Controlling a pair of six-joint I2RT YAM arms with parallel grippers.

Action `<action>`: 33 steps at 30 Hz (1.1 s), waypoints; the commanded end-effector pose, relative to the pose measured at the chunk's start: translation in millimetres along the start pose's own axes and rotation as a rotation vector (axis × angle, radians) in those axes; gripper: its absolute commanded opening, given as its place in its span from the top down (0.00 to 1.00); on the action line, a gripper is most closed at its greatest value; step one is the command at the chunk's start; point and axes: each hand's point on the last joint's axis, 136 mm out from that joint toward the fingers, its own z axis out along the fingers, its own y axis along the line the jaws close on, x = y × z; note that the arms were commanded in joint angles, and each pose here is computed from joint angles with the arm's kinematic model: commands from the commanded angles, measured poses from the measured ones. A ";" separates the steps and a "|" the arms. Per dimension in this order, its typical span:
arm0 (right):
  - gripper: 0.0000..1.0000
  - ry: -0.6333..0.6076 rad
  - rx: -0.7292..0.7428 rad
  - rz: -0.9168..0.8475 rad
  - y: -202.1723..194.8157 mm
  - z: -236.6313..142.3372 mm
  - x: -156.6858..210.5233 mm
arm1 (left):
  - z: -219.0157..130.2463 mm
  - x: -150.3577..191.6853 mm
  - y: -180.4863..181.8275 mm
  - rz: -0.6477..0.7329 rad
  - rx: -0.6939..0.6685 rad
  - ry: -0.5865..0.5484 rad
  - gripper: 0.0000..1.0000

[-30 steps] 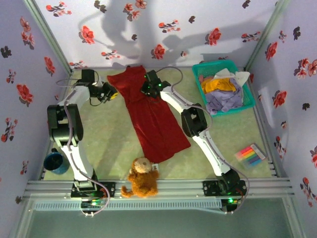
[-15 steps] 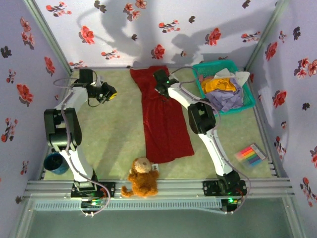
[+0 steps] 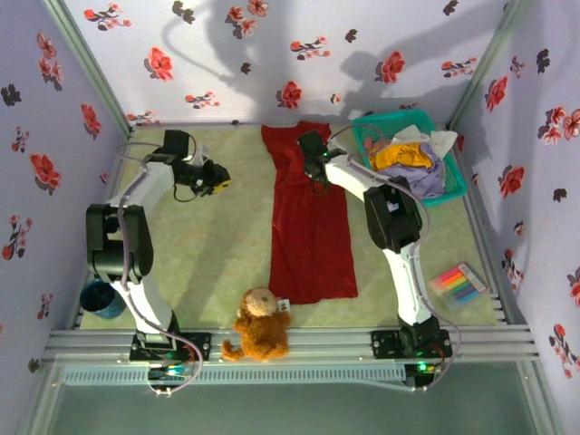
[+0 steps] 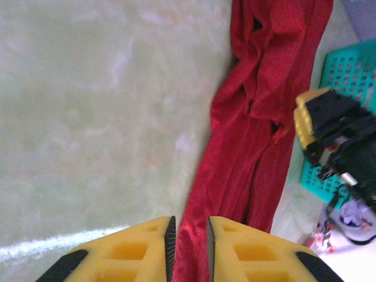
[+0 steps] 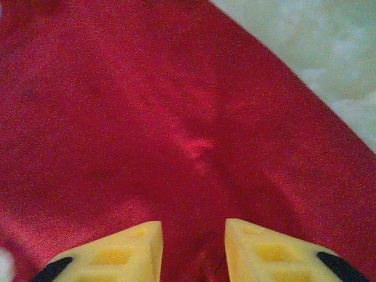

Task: Fold and stack the t-shirts

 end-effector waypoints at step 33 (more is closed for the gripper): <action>0.42 0.658 0.102 -0.242 -239.3 -212.2 199.6 | 56.7 267.2 11.8 0.296 -0.250 0.578 0.66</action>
